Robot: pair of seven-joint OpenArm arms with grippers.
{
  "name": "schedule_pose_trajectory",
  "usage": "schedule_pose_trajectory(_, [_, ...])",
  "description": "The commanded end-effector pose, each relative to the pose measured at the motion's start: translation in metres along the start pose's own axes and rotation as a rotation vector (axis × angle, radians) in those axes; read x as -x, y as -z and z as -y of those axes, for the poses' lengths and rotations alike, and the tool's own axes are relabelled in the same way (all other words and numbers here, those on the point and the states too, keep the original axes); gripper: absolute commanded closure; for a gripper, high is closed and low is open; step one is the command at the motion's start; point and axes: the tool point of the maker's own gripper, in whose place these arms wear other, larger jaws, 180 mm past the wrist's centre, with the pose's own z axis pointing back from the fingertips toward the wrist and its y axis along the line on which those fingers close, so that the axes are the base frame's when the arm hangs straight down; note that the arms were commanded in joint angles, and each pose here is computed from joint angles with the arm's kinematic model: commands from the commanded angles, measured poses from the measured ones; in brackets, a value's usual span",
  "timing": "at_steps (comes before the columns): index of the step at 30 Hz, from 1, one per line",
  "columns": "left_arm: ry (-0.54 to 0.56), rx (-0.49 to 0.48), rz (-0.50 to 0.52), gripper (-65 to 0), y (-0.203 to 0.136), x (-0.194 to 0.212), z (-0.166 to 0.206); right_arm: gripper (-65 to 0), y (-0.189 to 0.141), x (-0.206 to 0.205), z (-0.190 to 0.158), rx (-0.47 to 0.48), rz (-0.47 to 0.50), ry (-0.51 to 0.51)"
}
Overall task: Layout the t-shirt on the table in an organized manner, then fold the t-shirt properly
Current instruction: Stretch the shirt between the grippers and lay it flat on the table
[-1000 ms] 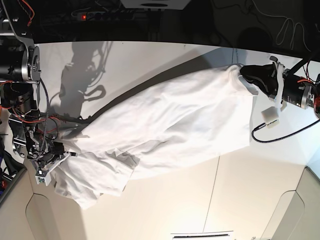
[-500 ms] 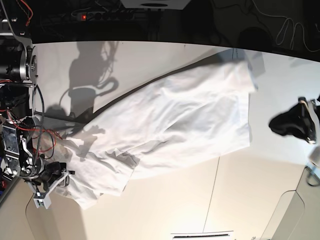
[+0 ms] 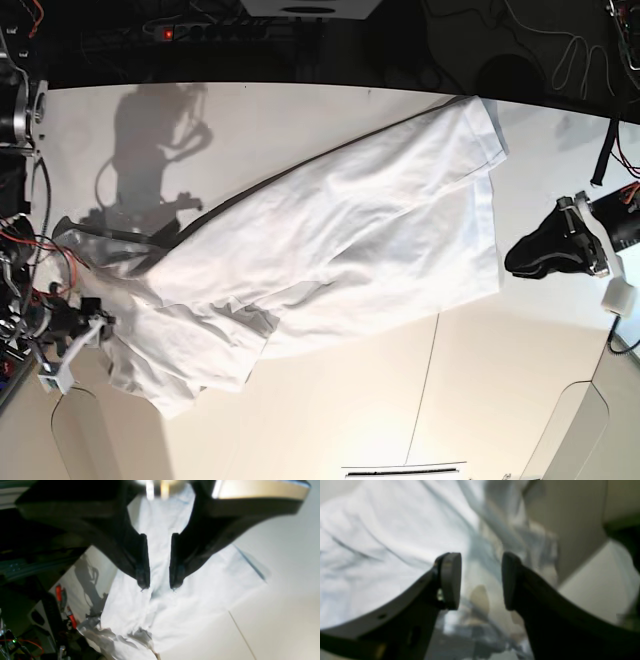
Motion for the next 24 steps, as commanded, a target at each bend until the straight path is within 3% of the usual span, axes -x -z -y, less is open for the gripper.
schedule_pose_trajectory(1, [0.014,0.011,0.026,-17.6,-0.004,-0.008,0.003,-26.5,-0.015,-0.019,0.019,0.025,0.059,0.002])
schedule_pose_trajectory(5, [-0.032,0.016,-0.023,-17.6,-0.004,0.019,0.006,-26.5,-0.026,0.011,0.045,0.014,0.042,0.055])
schedule_pose_trajectory(10, [-0.074,0.035,-0.059,-17.6,0.007,0.043,0.015,-26.5,-0.027,0.04,0.045,-0.05,0.048,0.144])
schedule_pose_trajectory(17, [-0.003,0.06,-0.283,-17.6,0.04,0.102,0.035,-25.7,-0.015,0.073,0.039,-0.047,0.024,0.155])
schedule_pose_trajectory(20, [0.037,0.06,-0.341,-17.1,0.048,0.118,0.04,-17.1,-0.01,0.087,0.038,-0.021,-0.002,0.131])
schedule_pose_trajectory(24, [0.065,0.018,-0.412,-9.3,0.052,0.135,0.036,-3.8,-0.007,0.093,0.039,0.011,-0.02,0.103])
